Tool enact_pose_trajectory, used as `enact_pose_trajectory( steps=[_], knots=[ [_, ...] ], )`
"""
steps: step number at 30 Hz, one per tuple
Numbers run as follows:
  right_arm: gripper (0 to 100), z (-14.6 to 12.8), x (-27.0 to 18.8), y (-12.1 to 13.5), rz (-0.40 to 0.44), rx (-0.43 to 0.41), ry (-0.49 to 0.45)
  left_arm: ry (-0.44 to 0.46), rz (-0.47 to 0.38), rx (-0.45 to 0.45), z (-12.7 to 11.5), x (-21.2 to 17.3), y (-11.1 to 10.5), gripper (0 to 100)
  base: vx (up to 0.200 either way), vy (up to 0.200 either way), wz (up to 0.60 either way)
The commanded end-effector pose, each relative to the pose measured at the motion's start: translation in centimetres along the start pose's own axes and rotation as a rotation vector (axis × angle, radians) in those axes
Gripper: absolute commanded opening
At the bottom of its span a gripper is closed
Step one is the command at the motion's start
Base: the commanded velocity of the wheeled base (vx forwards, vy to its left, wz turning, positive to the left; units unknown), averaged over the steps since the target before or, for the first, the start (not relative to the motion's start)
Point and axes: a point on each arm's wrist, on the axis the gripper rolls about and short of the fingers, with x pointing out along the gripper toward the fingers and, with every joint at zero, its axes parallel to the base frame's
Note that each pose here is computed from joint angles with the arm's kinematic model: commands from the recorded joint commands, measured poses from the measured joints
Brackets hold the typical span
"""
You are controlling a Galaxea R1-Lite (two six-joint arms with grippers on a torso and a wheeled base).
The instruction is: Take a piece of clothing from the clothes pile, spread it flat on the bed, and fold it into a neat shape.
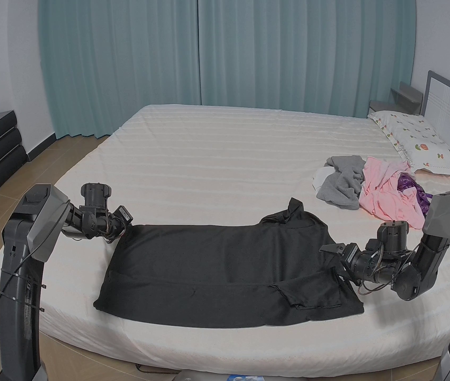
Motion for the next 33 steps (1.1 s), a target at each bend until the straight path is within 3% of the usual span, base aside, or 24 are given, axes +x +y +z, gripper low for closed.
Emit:
enact_pose_trajectory(
  steps=[1,6,9,15,24,33],
  knots=[
    [100,0.0,0.4,0.9,0.025,-0.025,-0.004,-0.024,0.012,-0.025,0.5,-0.4,0.0,0,0.000,0.000,0.00],
    [100,0.8,1.7,3.1,0.047,-0.068,-0.062,-0.050,0.008,-0.091,1.3,-1.1,-0.4,0,0.000,0.000,0.00],
    [100,2.1,3.0,4.3,0.009,-0.117,-0.077,-0.057,0.006,-0.145,1.7,-1.9,-0.5,0,0.000,0.000,0.00],
    [100,4.3,7.0,5.1,-0.033,-0.193,-0.140,-0.062,0.011,-0.163,2.3,-2.8,0.0,0,0.000,0.000,0.00],
    [100,7.2,12.0,5.6,-0.073,-0.276,-0.150,-0.047,0.018,-0.166,1.9,-2.7,0.2,0,0.000,0.000,0.00],
    [100,7.8,15.8,3.7,-0.157,-0.422,-0.204,-0.043,0.017,-0.164,1.8,-2.6,0.3,0,0.000,0.000,0.00]
  ],
)
